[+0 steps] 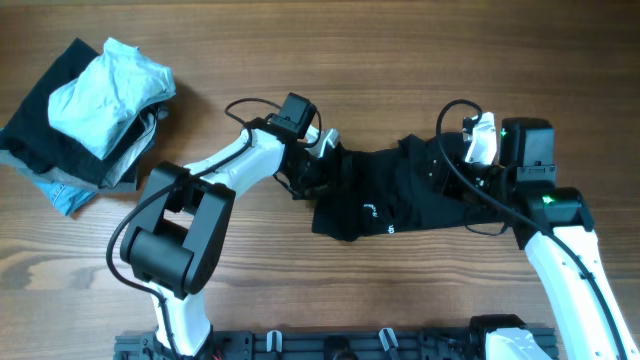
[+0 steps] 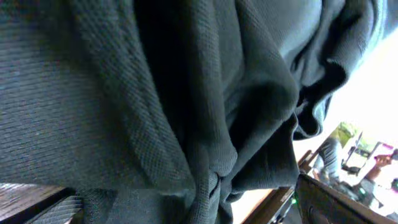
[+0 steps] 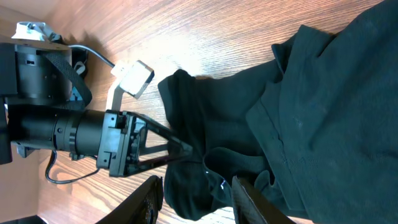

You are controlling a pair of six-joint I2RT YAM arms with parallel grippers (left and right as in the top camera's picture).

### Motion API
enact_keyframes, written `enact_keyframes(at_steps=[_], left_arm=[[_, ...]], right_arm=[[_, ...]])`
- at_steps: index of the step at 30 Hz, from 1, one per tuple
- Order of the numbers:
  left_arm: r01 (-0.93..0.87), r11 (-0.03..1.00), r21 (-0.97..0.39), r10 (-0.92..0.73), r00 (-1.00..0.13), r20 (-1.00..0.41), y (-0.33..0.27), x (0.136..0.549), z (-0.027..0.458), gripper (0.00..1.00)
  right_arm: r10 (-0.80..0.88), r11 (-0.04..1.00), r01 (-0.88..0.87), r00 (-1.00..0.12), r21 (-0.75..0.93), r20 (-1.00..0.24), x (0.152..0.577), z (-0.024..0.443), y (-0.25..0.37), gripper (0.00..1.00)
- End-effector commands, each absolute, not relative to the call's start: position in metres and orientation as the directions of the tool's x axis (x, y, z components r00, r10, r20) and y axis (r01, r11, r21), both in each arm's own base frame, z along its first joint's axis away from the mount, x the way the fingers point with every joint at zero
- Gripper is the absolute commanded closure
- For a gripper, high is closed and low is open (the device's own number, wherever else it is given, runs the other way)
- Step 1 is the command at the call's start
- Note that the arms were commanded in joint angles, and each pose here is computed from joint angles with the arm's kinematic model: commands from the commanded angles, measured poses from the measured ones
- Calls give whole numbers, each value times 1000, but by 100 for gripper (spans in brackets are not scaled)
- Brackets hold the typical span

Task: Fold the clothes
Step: 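Grasp the shirt's left end with the left gripper and fold it rightward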

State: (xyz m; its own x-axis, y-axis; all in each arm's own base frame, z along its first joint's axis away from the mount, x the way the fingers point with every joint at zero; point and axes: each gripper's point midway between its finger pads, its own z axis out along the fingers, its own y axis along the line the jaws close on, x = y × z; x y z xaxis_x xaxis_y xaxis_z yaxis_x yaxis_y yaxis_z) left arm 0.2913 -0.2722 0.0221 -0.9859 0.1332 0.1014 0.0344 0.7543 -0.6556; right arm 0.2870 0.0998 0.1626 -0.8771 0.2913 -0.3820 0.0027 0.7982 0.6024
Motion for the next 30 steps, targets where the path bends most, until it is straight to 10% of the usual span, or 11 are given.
enact_keyframes(at_steps=[1, 8, 20, 30], left_arm=[[-71, 891, -448, 32, -975, 219, -237, 274, -48, 25], [-55, 932, -359, 54, -957, 285, -220, 257, -82, 94], [-27, 988, -152, 10, -971, 238, -109, 298, 42, 96], [95, 973, -208, 112, -991, 68, -144, 298, 96, 96]], right_arm=[[301, 805, 2, -863, 593, -405, 291, 170, 96, 60], [310, 805, 13, -862, 594, -401, 291, 169, 96, 60], [371, 898, 218, -841, 381, -394, 292, 135, 49, 68], [237, 859, 210, -971, 466, 0, 258, 33, 93, 89]])
